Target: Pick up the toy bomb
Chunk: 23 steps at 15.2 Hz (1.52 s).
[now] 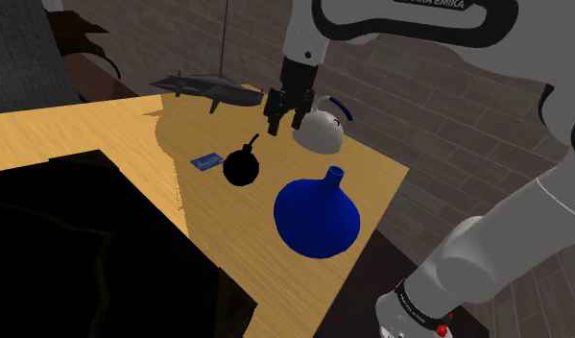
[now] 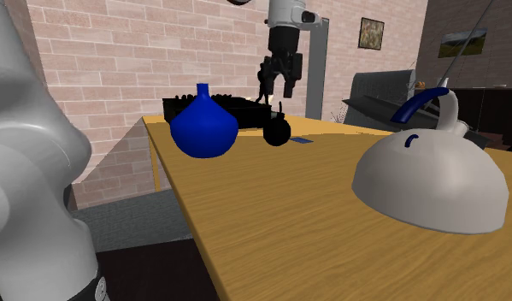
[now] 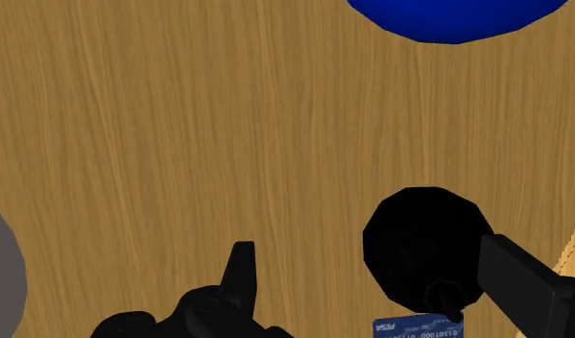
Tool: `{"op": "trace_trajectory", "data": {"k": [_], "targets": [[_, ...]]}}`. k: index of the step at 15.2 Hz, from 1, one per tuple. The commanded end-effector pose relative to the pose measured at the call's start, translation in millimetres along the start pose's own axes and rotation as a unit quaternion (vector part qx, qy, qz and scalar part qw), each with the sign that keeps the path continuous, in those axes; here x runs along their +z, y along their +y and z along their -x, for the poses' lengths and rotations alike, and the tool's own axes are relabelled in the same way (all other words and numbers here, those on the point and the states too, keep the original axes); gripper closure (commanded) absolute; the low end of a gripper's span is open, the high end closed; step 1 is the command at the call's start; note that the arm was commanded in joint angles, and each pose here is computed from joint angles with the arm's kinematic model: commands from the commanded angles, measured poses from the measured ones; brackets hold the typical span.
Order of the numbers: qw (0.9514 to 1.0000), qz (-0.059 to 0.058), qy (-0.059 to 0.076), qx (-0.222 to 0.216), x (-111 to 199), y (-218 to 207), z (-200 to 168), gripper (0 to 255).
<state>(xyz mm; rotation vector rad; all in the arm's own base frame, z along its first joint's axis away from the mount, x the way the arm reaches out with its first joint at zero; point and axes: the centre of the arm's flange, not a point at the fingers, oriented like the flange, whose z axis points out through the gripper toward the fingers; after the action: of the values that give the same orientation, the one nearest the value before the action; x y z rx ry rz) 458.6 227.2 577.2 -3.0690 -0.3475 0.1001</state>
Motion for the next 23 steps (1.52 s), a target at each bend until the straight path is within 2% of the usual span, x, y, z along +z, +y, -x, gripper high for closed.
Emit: {"op": "trace_trajectory", "data": {"k": [1,6,15,16,23], "targets": [[1.0000,-0.005,-0.007,-0.001,2.1,-16.8,-20.6,0],[0.9996,-0.014,-0.023,-0.005,11.6,-56.6,-69.5,0],[0.9996,-0.014,-0.023,-0.005,51.4,-54.3,-71.8,0],[0.9996,-0.014,-0.023,-0.005,51.3,-54.5,-71.5,255],[0.9996,-0.014,-0.023,-0.005,51.4,-54.4,-71.6,255]]}}
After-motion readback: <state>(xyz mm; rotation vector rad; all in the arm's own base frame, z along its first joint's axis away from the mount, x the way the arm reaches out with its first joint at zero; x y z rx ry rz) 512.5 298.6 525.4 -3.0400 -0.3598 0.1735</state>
